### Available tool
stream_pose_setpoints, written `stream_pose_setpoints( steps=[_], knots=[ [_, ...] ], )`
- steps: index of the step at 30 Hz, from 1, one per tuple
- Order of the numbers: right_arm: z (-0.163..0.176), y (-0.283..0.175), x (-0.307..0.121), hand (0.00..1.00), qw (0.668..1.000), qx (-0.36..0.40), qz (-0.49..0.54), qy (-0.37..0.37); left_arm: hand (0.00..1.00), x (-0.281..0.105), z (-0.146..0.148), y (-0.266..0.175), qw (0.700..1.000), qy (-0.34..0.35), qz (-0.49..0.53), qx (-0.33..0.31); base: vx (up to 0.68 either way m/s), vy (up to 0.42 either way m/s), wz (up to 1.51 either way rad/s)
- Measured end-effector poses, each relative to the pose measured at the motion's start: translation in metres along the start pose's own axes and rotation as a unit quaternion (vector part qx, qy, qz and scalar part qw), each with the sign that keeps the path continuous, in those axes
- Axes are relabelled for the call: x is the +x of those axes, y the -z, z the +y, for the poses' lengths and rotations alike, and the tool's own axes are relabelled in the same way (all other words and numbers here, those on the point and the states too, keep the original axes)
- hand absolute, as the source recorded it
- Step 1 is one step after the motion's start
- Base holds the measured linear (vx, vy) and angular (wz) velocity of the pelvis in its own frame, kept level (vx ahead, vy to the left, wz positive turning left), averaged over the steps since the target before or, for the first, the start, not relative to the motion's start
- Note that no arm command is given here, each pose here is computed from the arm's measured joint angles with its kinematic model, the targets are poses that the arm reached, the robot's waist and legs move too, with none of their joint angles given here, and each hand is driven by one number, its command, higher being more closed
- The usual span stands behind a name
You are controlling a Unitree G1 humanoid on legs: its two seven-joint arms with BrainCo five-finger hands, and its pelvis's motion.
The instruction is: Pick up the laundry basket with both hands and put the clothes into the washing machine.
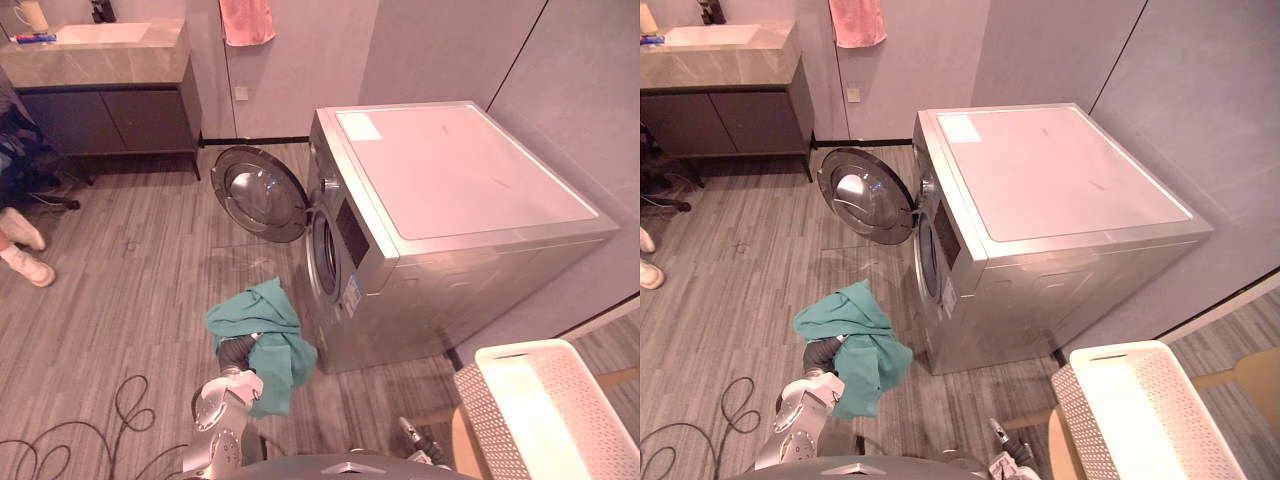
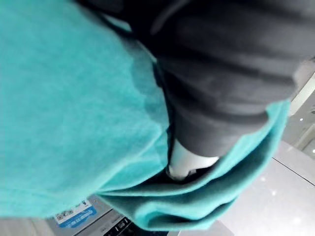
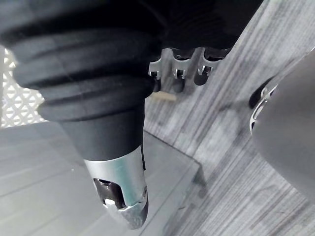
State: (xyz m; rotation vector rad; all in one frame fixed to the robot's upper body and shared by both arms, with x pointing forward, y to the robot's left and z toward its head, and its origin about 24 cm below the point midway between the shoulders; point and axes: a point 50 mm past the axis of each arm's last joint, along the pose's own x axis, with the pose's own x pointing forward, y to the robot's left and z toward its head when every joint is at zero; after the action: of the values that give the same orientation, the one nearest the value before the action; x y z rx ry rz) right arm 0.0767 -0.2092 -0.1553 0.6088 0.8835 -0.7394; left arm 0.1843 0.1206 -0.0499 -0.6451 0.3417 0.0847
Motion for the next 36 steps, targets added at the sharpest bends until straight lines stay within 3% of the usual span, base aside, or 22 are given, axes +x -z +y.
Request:
stream_pose_setpoints(
  steps=[8,12,15,24,28,32,36],
  knots=[
    [0.012,-0.002,0.003,0.0,1.0,-0.018,0.004,-0.01,1.0,-0.005,0.006,0.0,1.0,-0.011,0.002,0.002,0.2,0.237,-0.58],
    [-0.011,-0.006,0.004,0.0,0.999,0.01,0.005,0.036,1.0,-0.009,0.015,0.023,0.998,-0.026,0.056,0.011,0.35,0.62,-0.62],
    [-0.006,0.023,0.0,0.0,0.996,0.054,0.049,0.049,1.0,-0.009,0.031,0.016,0.996,-0.034,0.066,0.049,0.39,0.636,-0.28],
    [-0.002,0.005,0.001,0.0,0.996,0.087,0.006,0.032,1.0,-0.004,0.043,-0.014,0.996,-0.06,0.007,0.072,0.15,0.351,-0.92],
    [-0.016,0.008,-0.002,0.0,0.995,0.088,0.011,0.051,1.0,0.0,0.029,-0.003,0.996,-0.049,0.016,0.067,0.09,-0.006,-0.79],
    [-0.021,0.0,-0.001,0.0,0.994,0.091,-0.001,0.057,1.0,0.015,-0.011,0.001,0.995,0.026,0.018,0.09,0.1,-0.014,-0.25],
    [-0.01,0.004,-0.002,0.0,0.995,0.093,-0.001,0.039,1.0,0.017,-0.03,-0.001,0.993,0.068,0.007,0.092,0.08,-0.103,-0.25]
  ],
)
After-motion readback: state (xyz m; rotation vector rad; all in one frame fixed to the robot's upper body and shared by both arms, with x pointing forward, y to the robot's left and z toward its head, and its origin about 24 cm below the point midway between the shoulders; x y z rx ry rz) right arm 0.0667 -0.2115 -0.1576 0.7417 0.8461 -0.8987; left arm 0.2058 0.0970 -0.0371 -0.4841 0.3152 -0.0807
